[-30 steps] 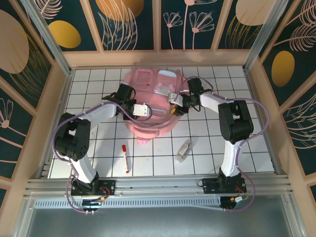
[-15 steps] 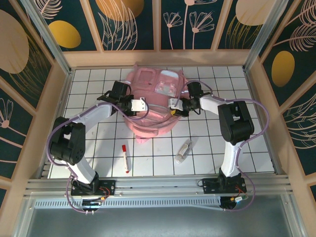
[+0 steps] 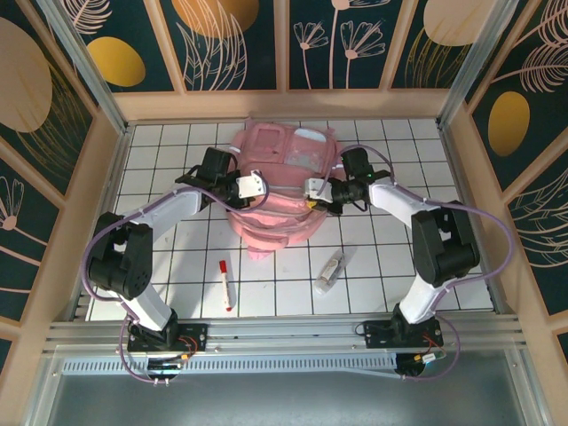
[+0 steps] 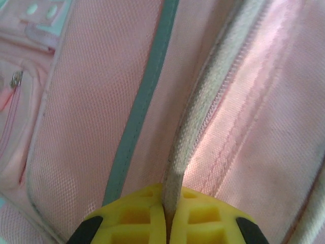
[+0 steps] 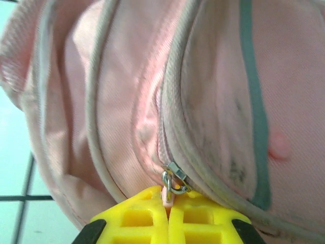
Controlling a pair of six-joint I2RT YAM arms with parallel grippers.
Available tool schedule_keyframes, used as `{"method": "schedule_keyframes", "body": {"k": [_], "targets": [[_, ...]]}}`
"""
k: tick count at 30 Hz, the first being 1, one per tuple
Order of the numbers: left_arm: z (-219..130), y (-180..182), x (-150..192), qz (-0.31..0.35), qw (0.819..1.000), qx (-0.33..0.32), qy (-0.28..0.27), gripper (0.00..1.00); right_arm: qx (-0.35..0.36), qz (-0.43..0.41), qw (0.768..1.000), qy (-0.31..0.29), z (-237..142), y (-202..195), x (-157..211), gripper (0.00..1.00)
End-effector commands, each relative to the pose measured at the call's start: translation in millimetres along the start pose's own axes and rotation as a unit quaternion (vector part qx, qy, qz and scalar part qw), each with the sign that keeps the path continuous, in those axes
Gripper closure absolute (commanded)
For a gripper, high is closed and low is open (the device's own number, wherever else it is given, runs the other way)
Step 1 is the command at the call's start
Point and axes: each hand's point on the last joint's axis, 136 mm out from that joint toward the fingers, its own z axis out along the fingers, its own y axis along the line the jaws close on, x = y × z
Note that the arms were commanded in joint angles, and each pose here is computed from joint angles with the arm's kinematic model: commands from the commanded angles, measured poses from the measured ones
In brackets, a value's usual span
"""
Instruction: Pack books, pencil case, and school supplies into a backpack
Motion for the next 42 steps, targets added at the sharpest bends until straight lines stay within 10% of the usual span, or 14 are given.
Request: {"method": "schedule_keyframes", "body": {"k": [1,7,14,23,30,42], "targets": [[-3.2,14.1,-23.3,-0.041,0.998,-0.032,-0.038,1.0,-0.103,0.045,0.992,-0.055,3.3,55.1,-53.4,1.0],[-10.4,9.2,-49.0,-0.077,0.992,-0.025,-0.095,1.0,-0.12,0.163,0.977,-0.065,43.3,63.5,-92.8,1.0],[-15.8,19.0,-46.2,-0.109,0.988,-0.063,-0.087,1.0,-0.063,0.413,0.907,-0.045,36.8,27.3,-77.7,1.0],[-10.4,14.9,-61.7,-0.138,0.986,-0.075,-0.062,1.0,0.021,0.485,0.874,-0.013,-29.1,-47.4,-15.0,1.0],[8.4,-10.0,-76.7,-0.195,0.979,-0.025,-0.061,1.0,-0.001,0.579,0.815,0.031,-43.1,-26.1,-6.9,0.95],[18.7,-18.3,-82.0,-0.198,0.977,0.007,-0.077,1.0,-0.114,0.568,0.815,0.012,-27.3,16.0,-43.0,1.0]]}}
